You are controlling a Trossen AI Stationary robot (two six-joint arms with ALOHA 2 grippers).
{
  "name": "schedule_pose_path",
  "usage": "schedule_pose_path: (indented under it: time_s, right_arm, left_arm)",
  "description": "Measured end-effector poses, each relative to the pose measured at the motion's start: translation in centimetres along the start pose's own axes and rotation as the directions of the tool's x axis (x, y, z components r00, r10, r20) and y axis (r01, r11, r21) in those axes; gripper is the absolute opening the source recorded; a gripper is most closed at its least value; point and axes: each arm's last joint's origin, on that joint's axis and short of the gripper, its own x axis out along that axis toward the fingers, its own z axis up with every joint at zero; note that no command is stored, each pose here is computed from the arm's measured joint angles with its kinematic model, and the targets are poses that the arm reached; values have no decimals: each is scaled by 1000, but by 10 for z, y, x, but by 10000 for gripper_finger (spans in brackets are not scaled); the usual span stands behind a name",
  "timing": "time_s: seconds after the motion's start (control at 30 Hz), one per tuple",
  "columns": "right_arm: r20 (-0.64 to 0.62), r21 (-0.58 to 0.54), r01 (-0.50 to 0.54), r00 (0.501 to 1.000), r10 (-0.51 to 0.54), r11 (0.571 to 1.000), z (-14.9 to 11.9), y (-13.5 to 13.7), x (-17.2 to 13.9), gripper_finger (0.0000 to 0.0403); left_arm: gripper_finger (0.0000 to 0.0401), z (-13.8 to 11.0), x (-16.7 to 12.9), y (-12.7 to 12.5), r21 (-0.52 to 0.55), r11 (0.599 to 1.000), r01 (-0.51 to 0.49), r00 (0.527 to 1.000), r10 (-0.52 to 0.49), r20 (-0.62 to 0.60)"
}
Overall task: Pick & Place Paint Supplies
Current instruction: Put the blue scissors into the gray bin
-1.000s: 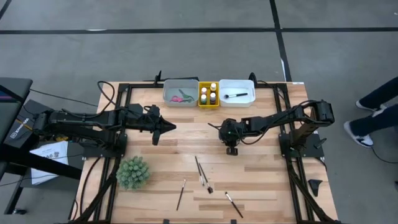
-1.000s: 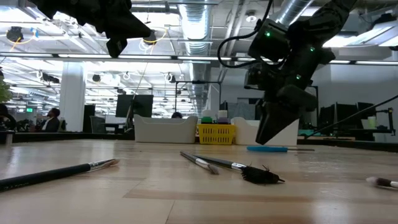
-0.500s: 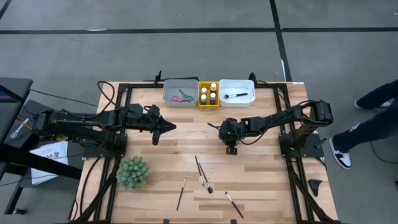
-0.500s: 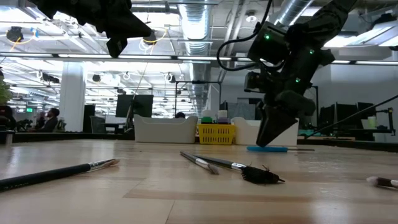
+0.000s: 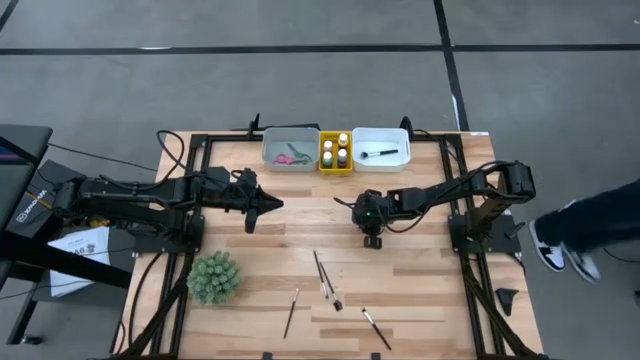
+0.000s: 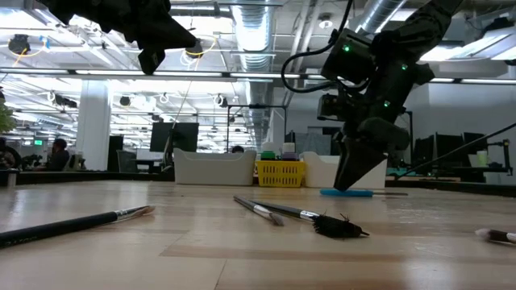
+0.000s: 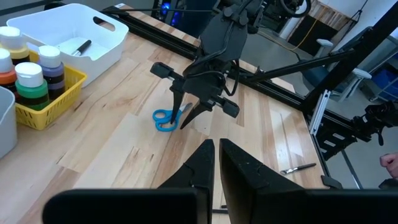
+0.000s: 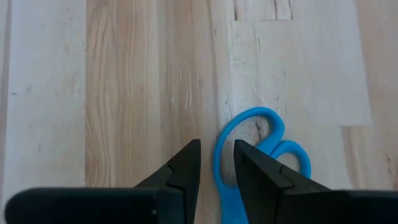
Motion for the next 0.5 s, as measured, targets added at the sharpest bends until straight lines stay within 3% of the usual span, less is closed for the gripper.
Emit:
schedule_pose_path:
  time_s: [0.5]
  right_arm:
    - [-39, -34, -28, 999, 27, 999, -7, 1, 7, 92]
  left_arm:
    - [16, 0, 0, 0, -1, 1000, 0, 1000, 0, 0]
